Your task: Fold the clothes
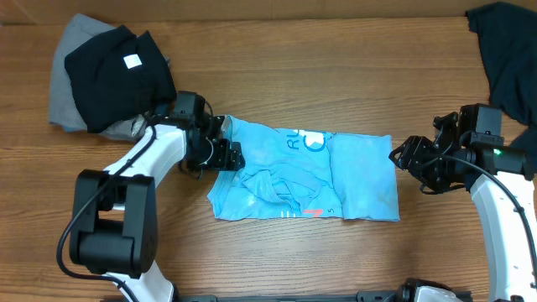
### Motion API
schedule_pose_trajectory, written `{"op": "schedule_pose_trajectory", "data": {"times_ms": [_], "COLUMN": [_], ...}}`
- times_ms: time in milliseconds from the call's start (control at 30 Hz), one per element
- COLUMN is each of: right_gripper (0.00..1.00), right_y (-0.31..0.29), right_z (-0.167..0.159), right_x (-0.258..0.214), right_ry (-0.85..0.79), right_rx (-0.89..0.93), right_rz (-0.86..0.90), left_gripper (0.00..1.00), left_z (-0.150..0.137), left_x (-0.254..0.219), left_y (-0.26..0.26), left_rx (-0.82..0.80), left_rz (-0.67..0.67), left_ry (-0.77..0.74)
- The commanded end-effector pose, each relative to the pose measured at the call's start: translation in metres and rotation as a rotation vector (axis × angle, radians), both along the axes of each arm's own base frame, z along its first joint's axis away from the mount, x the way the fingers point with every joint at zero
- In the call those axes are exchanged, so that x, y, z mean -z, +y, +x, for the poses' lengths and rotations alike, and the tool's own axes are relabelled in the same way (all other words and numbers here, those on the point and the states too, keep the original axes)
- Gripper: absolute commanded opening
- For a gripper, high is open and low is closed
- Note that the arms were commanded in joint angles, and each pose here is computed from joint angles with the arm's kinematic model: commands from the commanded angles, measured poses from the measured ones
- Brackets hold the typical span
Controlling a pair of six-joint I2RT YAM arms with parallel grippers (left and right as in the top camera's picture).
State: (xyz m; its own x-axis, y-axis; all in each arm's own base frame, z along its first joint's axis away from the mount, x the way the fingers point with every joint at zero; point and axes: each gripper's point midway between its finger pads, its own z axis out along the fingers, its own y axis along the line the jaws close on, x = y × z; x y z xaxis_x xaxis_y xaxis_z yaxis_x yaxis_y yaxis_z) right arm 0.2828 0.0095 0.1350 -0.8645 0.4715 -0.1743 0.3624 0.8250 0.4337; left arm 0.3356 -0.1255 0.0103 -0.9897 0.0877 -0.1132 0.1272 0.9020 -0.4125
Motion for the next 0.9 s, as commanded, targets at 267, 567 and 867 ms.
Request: {"op": "schedule_pose_trajectory", "data": {"times_ms": [267, 567, 867], "right_gripper": [0.59, 0.59, 0.59], "right_y": [0.000, 0.000, 0.000], "right_z": [0.003, 0.003, 0.003], "right_x": [-0.010, -0.010, -0.010], "right_ry": [-0.037, -0.035, -0.036], "right_rx": [-0.020, -0.020, -0.020], "right_rz": [-0.009, -0.009, -0.008], "left_gripper": [0.47, 0.04, 0.04], "left_z": [-0.050, -0.050, 0.011], "left_x": [0.054, 0.041, -0.075], "left_y": [-0.021, 0.002, 0.085], "left_rx": [0.037, 0.048, -0.119], "left_rz": [-0.063, 0.009, 0.196], "left_ry": [0.247, 0.291, 0.189]}}
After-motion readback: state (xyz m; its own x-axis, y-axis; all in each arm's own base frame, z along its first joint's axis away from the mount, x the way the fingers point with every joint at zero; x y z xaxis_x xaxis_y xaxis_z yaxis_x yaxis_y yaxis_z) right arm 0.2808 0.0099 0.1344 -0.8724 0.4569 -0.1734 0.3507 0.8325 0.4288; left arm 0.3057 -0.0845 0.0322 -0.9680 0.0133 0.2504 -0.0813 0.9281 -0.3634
